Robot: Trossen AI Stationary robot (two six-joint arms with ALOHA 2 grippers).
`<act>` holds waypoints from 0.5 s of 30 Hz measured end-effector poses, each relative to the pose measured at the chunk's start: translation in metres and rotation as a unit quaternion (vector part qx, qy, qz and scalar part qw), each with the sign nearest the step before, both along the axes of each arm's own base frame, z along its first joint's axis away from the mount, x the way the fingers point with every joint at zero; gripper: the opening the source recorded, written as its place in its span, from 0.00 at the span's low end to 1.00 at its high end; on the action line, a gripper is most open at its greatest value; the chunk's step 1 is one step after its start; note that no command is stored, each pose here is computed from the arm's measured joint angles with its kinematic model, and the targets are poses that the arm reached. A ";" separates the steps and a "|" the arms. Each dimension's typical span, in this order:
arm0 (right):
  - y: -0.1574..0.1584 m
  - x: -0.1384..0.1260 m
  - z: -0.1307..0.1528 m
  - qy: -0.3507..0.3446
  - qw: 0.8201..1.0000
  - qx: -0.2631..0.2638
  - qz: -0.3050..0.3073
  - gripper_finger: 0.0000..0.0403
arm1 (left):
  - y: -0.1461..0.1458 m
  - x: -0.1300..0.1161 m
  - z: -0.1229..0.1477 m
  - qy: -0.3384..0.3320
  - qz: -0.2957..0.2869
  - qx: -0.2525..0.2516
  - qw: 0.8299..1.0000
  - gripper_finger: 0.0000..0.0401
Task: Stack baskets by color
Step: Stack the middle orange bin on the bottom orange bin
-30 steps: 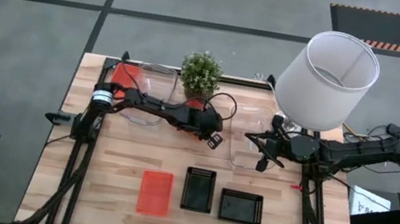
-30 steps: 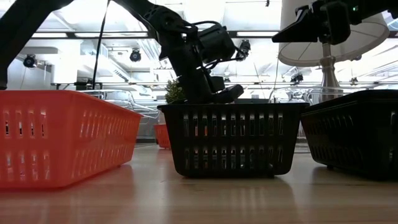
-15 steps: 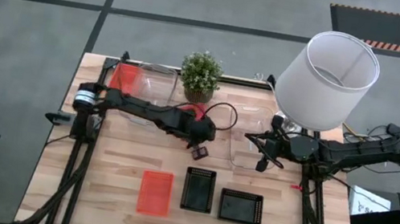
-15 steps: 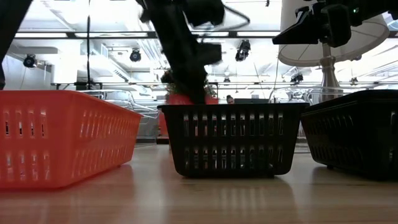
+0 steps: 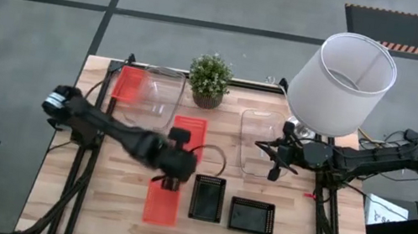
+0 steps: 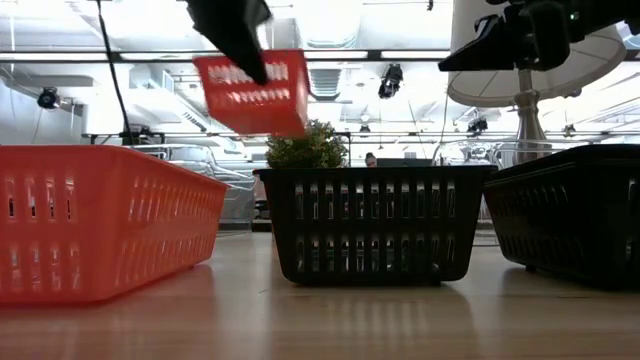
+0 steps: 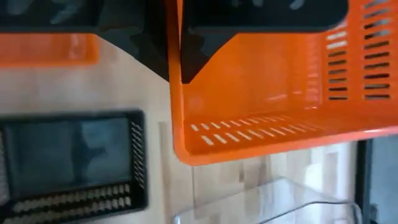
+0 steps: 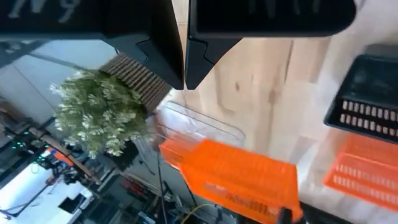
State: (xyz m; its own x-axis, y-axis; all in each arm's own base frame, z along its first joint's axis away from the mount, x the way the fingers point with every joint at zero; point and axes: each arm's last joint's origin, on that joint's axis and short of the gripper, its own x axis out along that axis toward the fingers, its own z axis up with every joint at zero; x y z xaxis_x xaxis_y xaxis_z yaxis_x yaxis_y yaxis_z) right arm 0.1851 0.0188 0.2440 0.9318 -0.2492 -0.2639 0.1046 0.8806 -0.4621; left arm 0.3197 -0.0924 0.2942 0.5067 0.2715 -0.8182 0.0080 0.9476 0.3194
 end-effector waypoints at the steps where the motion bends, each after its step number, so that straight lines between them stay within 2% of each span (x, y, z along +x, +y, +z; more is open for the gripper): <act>1: 0.000 0.001 0.001 -0.007 1.000 0.005 0.005 0.02 | -0.007 -0.006 0.001 0.007 -0.008 0.009 1.000 0.00; 4: 0.002 0.002 0.001 -0.026 0.999 0.006 0.041 0.02 | -0.028 -0.019 0.001 0.026 -0.044 0.019 0.998 0.00; 7: 0.005 0.003 0.004 -0.057 0.995 -0.013 0.085 0.02 | -0.045 -0.028 0.000 0.027 -0.061 0.014 0.998 0.00; 11: 0.006 0.003 0.006 -0.100 0.990 -0.025 0.101 0.02 | -0.063 -0.037 -0.004 0.028 -0.049 -0.032 0.998 0.00; 15: 0.006 0.002 0.000 -0.099 0.990 -0.017 0.103 0.02 | -0.082 -0.047 -0.008 0.010 -0.019 -0.075 0.997 0.00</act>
